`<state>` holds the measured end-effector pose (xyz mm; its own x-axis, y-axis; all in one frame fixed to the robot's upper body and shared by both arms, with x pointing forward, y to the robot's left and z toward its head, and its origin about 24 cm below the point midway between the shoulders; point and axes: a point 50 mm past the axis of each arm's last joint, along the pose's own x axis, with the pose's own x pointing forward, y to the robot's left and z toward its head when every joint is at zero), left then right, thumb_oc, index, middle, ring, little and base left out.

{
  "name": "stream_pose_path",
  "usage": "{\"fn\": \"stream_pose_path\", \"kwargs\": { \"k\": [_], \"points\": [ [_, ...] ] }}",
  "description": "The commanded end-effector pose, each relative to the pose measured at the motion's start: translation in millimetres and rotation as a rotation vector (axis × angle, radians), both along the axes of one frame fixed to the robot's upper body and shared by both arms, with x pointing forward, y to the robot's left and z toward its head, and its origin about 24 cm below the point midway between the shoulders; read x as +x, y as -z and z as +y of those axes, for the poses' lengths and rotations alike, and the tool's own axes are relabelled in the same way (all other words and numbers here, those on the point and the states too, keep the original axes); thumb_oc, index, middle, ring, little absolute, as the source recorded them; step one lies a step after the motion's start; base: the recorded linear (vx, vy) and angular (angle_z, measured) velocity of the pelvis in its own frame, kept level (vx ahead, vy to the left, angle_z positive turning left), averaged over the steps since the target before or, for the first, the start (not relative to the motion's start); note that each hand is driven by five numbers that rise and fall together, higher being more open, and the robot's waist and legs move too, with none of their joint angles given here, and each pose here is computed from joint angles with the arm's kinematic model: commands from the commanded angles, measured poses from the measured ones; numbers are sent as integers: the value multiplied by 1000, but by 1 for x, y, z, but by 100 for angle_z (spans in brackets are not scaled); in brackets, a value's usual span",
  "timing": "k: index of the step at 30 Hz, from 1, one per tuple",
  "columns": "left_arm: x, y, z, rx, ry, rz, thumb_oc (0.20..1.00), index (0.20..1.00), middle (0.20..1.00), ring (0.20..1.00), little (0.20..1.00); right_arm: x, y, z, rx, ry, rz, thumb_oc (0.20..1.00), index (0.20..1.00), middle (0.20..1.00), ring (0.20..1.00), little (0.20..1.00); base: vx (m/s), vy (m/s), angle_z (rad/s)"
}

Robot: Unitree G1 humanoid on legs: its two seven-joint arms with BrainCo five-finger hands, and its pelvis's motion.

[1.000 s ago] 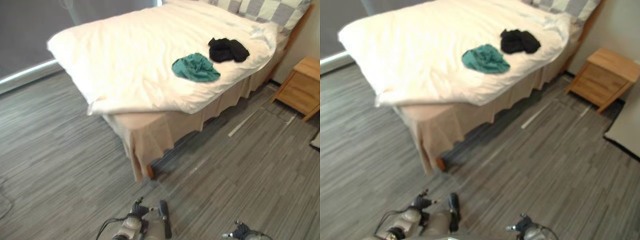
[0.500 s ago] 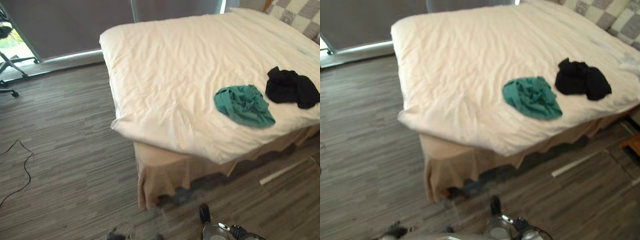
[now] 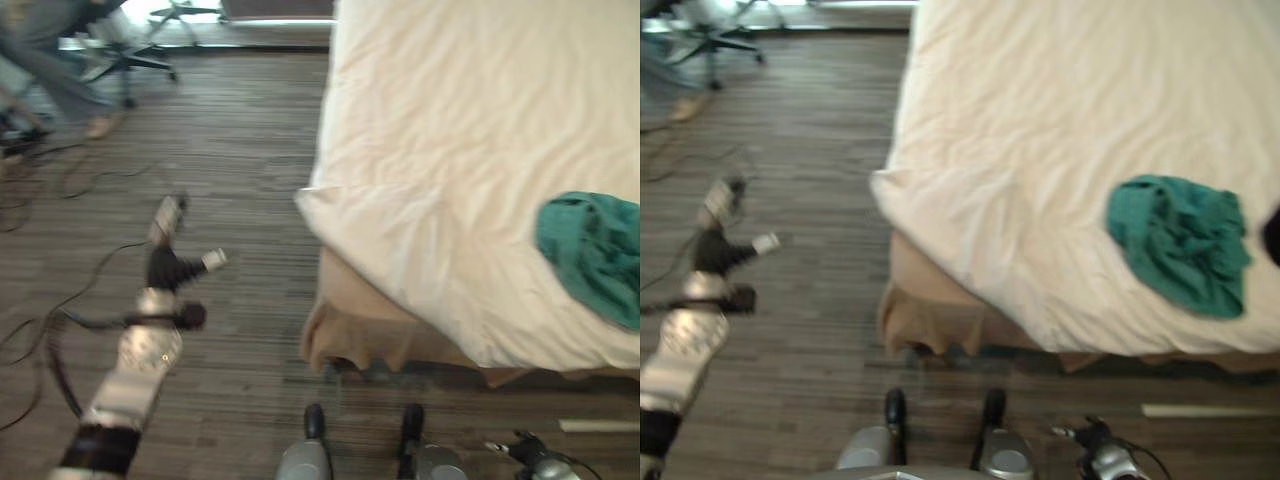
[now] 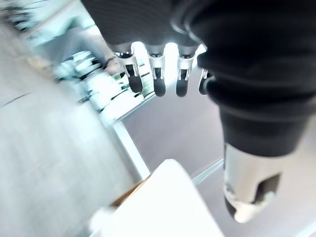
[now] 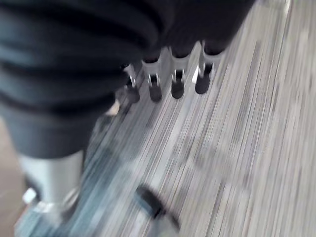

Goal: Tidy up the quilt and then pick up the clothes from the bed and put them into the laundry hamper.

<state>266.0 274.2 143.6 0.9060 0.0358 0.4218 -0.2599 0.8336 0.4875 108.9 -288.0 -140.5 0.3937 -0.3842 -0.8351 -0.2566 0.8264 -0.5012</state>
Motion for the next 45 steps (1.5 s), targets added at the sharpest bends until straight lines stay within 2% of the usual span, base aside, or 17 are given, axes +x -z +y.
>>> {"fn": "stream_pose_path", "kwargs": {
  "k": [1,8,19,20,21,22,24,26,27,28,29,32,39,40,41,42,45],
  "points": [
    [5,-4,-30,128,137,-24,1000,1000,1000,1000,1000,23,0,18,42,-32,-33,1000,1000,1000,1000,1000,22,28,-14],
    [58,-36,-124,564,328,-125,1000,1000,1000,1000,1000,63,-7,49,39,-163,-124,1000,1000,1000,1000,1000,-61,92,-37],
    [113,-2,-138,914,105,74,1000,1000,1000,1000,1000,78,-13,53,-5,-154,-184,1000,1000,1000,1000,1000,-98,44,-35],
    [115,8,-130,938,77,134,837,837,837,837,837,78,-13,51,-7,-147,-185,1000,1000,1000,1000,1000,0,0,0],
    [114,20,-123,955,58,192,278,278,278,278,278,77,-14,48,-13,-133,-187,1000,1000,1000,1000,1000,4,-7,4],
    [113,28,-114,956,33,234,200,200,200,200,200,79,-15,45,-14,-111,-199,1000,1000,1000,1000,1000,18,3,11],
    [109,40,-102,935,10,300,200,200,200,200,200,81,-19,39,-12,-61,-224,1000,1000,1000,1000,1000,32,6,11],
    [78,89,-68,681,-28,482,200,200,200,200,200,116,-52,11,-41,47,-411,1000,1000,1000,1000,1000,79,0,4],
    [62,107,-57,562,-53,536,407,407,407,407,407,135,-74,-4,-85,50,-505,1000,1000,1000,1000,1000,77,-43,0],
    [49,118,-39,487,-74,588,931,931,931,931,931,147,-134,-77,-177,154,-629,1000,1000,1000,1000,1000,99,-17,4],
    [10,148,-15,384,-148,678,1000,1000,1000,1000,1000,137,-148,-63,-197,-2,-779,1000,1000,1000,1000,1000,74,21,14],
    [-81,227,1,218,-252,1023,1000,1000,1000,1000,1000,136,-243,-16,-225,-390,-1230,1000,1000,1000,1000,1000,100,70,-3],
    [-197,291,7,99,-426,1516,1000,1000,1000,1000,1000,181,-320,79,-75,-739,-1584,1000,1000,1000,1000,1000,12,-34,9],
    [-222,295,14,116,-481,1612,1000,1000,1000,1000,1000,190,-346,118,-9,-873,-1678,576,576,576,576,576,-39,-70,36],
    [-221,295,14,113,-483,1610,1000,1000,1000,1000,1000,190,-347,119,-8,-875,-1680,451,451,451,451,451,-108,-79,43],
    [-231,295,18,117,-516,1650,1000,1000,1000,1000,1000,194,-357,140,55,-928,-1712,200,200,200,200,200,-61,-39,27],
    [-238,291,31,133,-579,1681,1000,1000,1000,1000,1000,208,-378,188,190,-1025,-1729,200,200,200,200,200,-166,-101,45]
  ]
}}
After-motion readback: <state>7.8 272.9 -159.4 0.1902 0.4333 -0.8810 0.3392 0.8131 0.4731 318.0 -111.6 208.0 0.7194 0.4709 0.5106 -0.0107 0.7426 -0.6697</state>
